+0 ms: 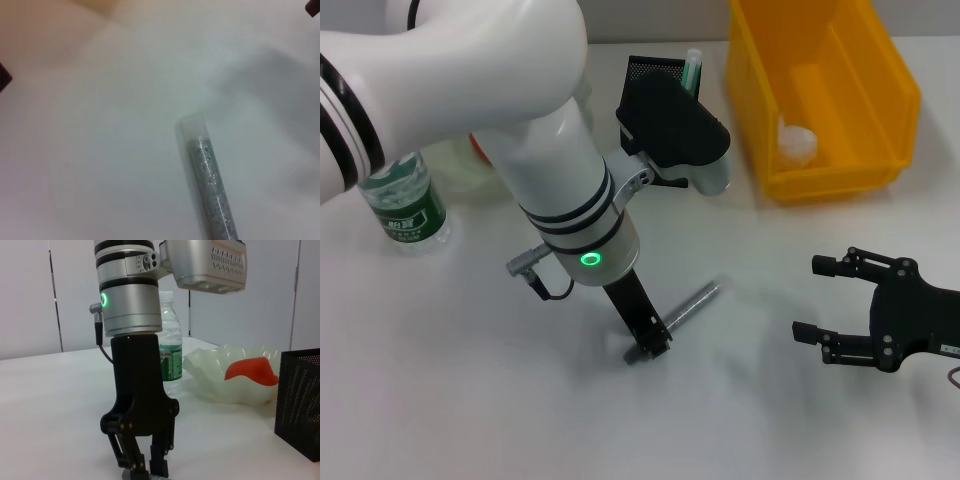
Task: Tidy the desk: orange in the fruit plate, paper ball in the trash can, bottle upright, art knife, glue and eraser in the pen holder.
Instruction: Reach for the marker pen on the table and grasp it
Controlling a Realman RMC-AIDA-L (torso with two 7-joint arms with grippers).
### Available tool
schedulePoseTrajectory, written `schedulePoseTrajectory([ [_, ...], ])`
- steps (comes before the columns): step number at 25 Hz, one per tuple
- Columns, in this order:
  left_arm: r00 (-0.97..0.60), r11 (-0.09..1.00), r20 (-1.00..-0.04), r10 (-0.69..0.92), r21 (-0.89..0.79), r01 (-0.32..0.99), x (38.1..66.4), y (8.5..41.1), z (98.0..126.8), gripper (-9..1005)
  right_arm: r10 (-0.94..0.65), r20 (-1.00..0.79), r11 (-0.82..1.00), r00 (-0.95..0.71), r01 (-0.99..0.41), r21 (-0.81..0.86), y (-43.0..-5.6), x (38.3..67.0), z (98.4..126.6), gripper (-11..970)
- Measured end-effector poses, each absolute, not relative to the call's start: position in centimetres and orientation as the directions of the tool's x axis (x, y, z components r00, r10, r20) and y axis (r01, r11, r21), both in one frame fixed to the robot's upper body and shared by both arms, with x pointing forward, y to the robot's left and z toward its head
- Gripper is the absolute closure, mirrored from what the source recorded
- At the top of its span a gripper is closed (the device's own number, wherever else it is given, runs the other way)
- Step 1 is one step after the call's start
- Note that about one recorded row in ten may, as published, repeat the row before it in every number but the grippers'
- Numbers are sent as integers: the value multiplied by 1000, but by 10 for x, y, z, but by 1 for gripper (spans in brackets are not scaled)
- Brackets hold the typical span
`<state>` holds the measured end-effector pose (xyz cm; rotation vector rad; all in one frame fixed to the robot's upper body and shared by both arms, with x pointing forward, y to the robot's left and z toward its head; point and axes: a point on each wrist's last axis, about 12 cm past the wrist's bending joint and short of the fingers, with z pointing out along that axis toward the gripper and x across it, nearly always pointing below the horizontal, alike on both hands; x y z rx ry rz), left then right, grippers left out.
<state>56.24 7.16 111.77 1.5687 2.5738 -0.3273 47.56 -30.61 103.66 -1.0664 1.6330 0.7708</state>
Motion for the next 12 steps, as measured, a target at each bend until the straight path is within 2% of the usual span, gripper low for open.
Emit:
schedulePoseTrajectory([
  [5, -464, 447, -200, 863, -128, 886, 562, 72, 1117, 713, -276, -954, 407, -114, -913, -9, -306, 476, 1037, 143],
  [12, -460, 444, -198, 866, -125, 888, 562, 72, 1118, 714, -274, -955, 407, -115, -913, -7, -306, 476, 1037, 143],
])
